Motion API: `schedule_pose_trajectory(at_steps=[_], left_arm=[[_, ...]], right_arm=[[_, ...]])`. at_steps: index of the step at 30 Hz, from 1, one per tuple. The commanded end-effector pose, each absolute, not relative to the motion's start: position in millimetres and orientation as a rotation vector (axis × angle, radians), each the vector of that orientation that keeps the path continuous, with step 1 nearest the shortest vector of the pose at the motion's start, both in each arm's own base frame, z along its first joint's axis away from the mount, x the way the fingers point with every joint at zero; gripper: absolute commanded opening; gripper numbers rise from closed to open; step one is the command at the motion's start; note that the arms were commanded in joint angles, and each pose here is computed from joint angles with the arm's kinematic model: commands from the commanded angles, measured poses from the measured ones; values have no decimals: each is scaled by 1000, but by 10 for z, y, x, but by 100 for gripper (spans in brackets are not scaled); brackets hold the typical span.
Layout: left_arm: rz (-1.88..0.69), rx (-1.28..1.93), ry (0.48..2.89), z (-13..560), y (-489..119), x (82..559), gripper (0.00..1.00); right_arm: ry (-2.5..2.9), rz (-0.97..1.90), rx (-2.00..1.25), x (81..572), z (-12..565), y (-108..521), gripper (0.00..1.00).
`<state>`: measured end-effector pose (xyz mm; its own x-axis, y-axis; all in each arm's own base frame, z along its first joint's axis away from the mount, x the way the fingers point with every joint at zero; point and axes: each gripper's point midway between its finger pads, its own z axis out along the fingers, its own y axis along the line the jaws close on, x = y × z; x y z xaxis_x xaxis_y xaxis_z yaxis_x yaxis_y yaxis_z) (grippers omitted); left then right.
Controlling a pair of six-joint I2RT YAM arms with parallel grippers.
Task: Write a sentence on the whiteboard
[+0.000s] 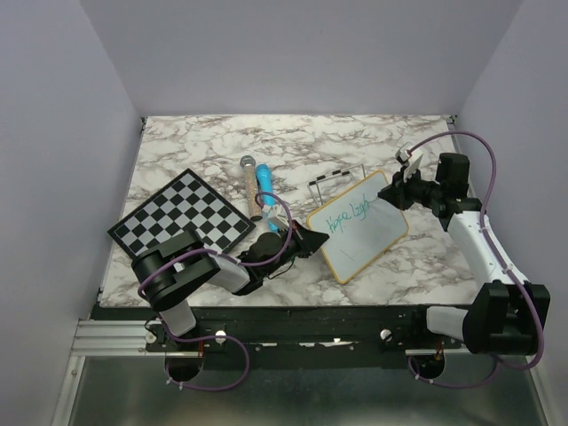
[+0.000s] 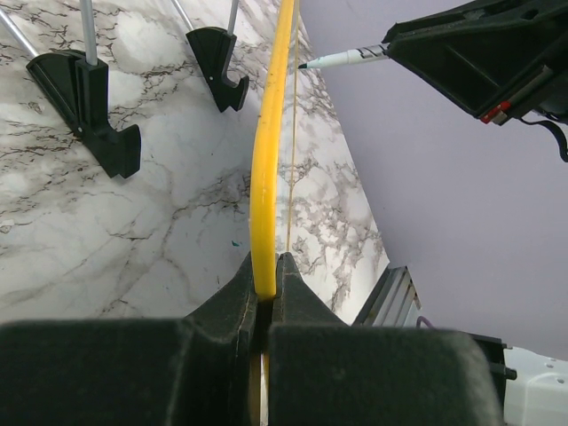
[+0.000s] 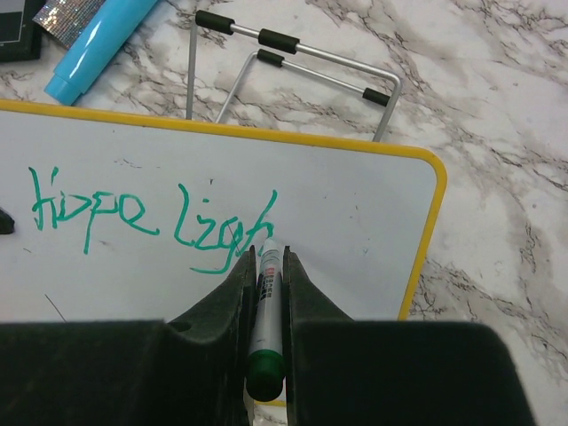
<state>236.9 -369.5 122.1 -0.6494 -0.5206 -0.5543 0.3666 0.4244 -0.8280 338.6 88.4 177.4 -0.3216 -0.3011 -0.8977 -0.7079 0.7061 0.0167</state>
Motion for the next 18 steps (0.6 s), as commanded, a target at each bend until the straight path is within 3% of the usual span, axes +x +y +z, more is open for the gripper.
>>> schedule_pose_trajectory(at_steps=[1,18], left_arm=[[-1344,-68,1850,1230,-3705,2301,0],[-1344,-67,1852,1221,-3714,2303,0]], right_arm=[[1877,527,-805,3444,1874,907,0],[1906,442,-730,3596,1806,786,1]])
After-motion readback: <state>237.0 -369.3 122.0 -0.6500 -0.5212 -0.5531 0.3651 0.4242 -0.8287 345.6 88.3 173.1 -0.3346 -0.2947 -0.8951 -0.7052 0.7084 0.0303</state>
